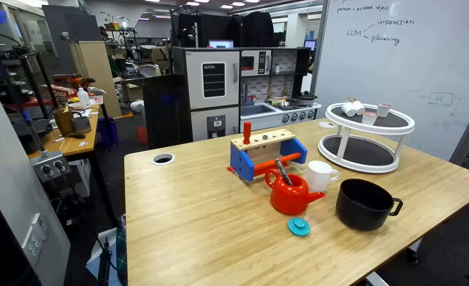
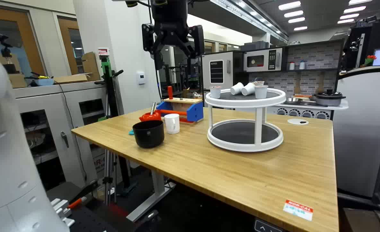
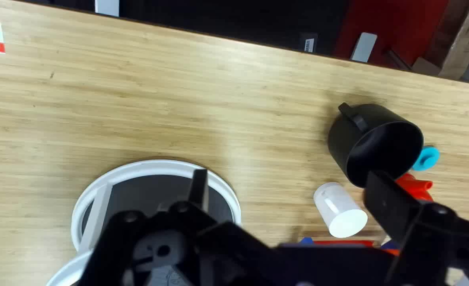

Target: Put one of the cups atop the stand in the mug and another in the bowl, then place the marker in the kettle on the table

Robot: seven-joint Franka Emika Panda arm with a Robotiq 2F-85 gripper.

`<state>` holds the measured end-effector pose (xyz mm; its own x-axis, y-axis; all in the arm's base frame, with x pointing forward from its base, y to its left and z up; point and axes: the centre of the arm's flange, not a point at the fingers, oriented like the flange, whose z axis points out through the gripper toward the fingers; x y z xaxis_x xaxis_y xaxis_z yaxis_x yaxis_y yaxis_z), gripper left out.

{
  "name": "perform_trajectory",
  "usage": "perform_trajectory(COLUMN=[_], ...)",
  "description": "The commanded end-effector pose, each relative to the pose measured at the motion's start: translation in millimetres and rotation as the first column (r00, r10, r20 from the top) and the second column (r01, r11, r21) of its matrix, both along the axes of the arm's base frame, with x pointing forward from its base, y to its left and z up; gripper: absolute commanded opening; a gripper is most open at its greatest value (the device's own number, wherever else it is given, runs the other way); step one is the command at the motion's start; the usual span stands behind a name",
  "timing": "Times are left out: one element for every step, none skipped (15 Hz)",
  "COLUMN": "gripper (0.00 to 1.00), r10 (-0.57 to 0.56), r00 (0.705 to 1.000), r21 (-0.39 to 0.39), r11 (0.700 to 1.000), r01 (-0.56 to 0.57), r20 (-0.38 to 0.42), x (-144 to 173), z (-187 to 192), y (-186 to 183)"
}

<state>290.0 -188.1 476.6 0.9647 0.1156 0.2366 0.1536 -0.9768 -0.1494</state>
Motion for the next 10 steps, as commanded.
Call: perform_trajectory(gripper=[1.0, 1.0, 1.0, 1.0, 1.0, 1.0, 1.0, 1.0, 1.0, 1.0], r10=[0.0, 0.014, 0.039, 0.062, 0.096, 0.121, 0.137, 0.144, 0.14, 0.123], r00=[1.0, 1.0, 0.999, 0.997, 0.994, 0.99, 0.986, 0.982, 0.982, 0.982], r21=[0.0, 0.013, 0.021, 0.03, 0.048, 0.053, 0.043, 0.026, 0.004, -0.027], r11=[1.0, 1.0, 0.999, 0.998, 0.994, 0.992, 0.99, 0.99, 0.99, 0.991], r01=[0.0, -0.014, -0.038, -0.06, -0.093, -0.117, -0.133, -0.142, -0.141, -0.128], r20=[0.0, -0.015, -0.022, -0.041, -0.056, -0.075, -0.095, -0.12, -0.13, -0.145], x=[0.0, 2.6, 4.3, 7.5, 10.2, 14.5, 18.6, 23.4, 29.1, 35.8], z=[0.0, -0.3, -0.9, -2.3, -3.6, -5.2, -6.7, -8.0, -8.9, -9.1], y=[0.0, -0.6, -0.5, 0.4, 2.5, 4.9, 6.3, 6.0, 4.4, 0.5])
